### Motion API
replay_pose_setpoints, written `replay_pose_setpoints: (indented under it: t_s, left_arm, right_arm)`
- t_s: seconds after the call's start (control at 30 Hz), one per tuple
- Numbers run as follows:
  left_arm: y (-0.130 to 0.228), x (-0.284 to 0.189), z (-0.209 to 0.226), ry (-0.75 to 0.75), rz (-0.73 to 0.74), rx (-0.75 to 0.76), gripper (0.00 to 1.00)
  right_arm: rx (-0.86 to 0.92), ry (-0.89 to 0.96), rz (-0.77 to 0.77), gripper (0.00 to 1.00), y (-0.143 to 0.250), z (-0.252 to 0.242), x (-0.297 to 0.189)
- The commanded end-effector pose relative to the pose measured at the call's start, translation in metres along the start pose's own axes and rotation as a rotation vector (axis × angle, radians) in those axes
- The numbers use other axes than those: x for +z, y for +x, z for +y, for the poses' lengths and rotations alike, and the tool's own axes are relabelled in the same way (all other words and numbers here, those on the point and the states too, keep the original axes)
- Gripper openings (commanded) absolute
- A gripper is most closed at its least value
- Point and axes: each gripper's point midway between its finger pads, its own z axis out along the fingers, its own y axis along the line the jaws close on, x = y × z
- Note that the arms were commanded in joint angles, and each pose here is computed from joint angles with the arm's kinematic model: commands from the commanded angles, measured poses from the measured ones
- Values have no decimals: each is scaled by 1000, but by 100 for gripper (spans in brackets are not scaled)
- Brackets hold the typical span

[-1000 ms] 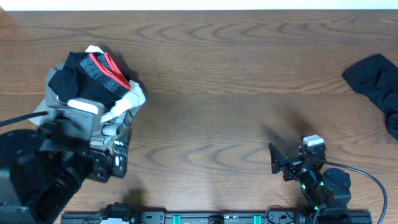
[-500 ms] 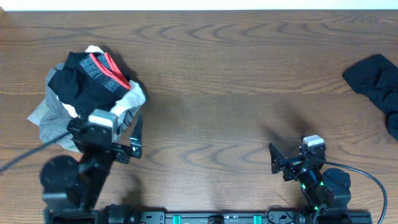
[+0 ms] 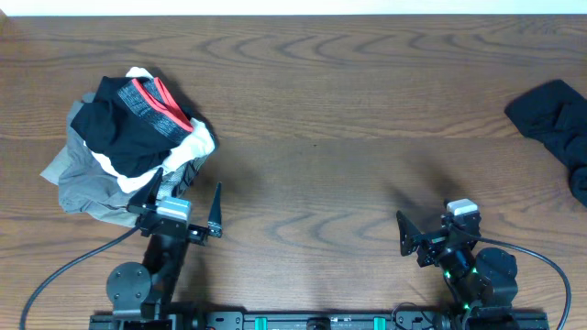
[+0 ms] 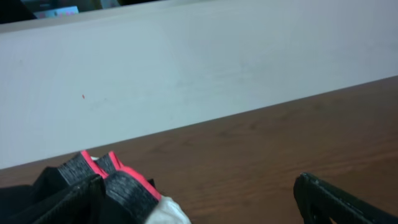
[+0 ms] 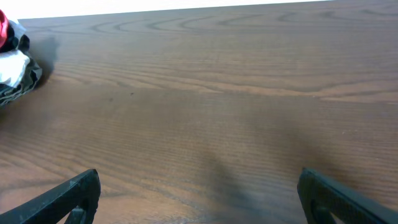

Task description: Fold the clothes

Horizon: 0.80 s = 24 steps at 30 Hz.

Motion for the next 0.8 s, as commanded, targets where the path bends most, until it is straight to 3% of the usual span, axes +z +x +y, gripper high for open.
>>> replay_pose_setpoints:
  t_s: [0.0,0.33,0.77]
  left_arm:
    - [11,0,-2,4,-18,0,98]
    - [63,8,-6,7,23,-10,98]
    - [79,7,-3,-10,89,-21,98]
  right_arm:
    - [15,6,-7,99,-1,-2,0]
    - [15,6,-7,99,-1,-2,0]
    - [15,6,-7,99,-1,-2,0]
